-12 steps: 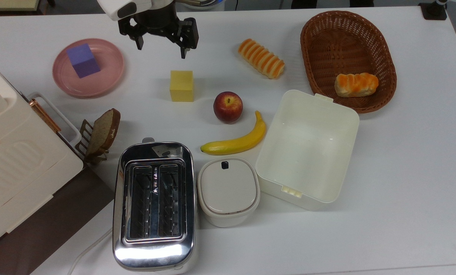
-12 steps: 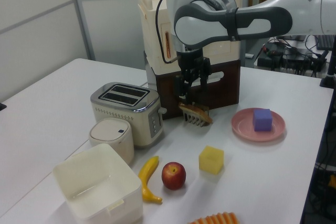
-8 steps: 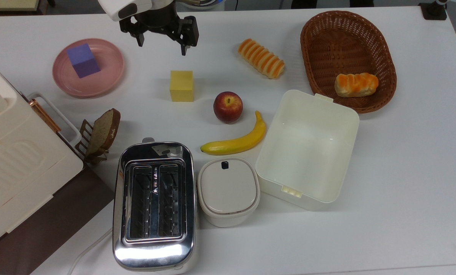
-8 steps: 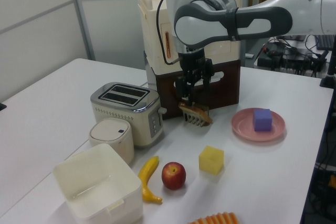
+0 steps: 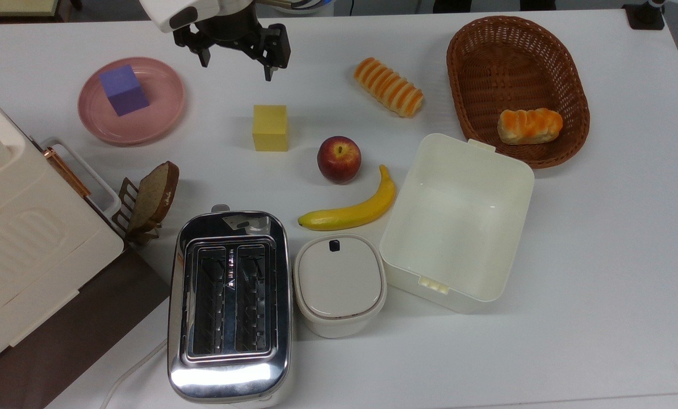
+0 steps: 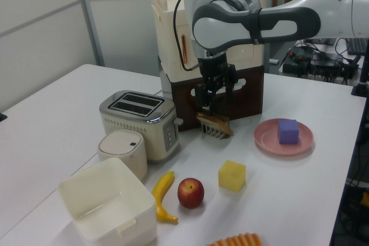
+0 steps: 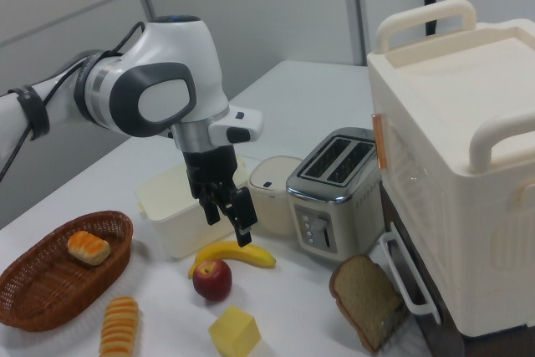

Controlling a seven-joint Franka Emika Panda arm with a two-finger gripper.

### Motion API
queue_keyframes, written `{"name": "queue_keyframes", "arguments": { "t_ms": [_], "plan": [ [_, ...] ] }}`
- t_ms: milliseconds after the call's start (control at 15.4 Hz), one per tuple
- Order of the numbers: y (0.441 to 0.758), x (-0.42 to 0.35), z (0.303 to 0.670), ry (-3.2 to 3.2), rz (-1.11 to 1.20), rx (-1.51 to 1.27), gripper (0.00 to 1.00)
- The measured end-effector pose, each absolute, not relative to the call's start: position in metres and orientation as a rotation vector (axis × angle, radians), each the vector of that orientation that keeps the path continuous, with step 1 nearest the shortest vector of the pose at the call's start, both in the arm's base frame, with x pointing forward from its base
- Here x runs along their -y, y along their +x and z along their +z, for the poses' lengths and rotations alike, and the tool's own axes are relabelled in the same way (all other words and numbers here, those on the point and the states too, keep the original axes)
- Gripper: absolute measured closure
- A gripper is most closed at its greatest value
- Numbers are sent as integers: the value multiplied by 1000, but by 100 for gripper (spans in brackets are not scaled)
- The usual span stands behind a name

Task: Put the purple cube on the table
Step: 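Move the open gripper over the purple cube on the pink plate, then lower the gripper and close it on the purple cube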

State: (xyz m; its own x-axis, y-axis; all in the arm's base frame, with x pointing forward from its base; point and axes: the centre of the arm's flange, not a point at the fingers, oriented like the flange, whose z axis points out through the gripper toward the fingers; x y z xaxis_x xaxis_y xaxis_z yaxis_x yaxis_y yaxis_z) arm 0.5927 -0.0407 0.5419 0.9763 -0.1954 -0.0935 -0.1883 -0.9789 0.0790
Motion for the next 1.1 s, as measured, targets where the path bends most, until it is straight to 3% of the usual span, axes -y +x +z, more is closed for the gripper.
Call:
{"name": "queue_keyframes", "arguments": {
  "t_ms": [518, 1101],
  "plan": [
    [580, 128, 537, 3053, -184, 378, 0],
    [531, 244, 403, 3080, -164, -160, 0]
  ]
}}
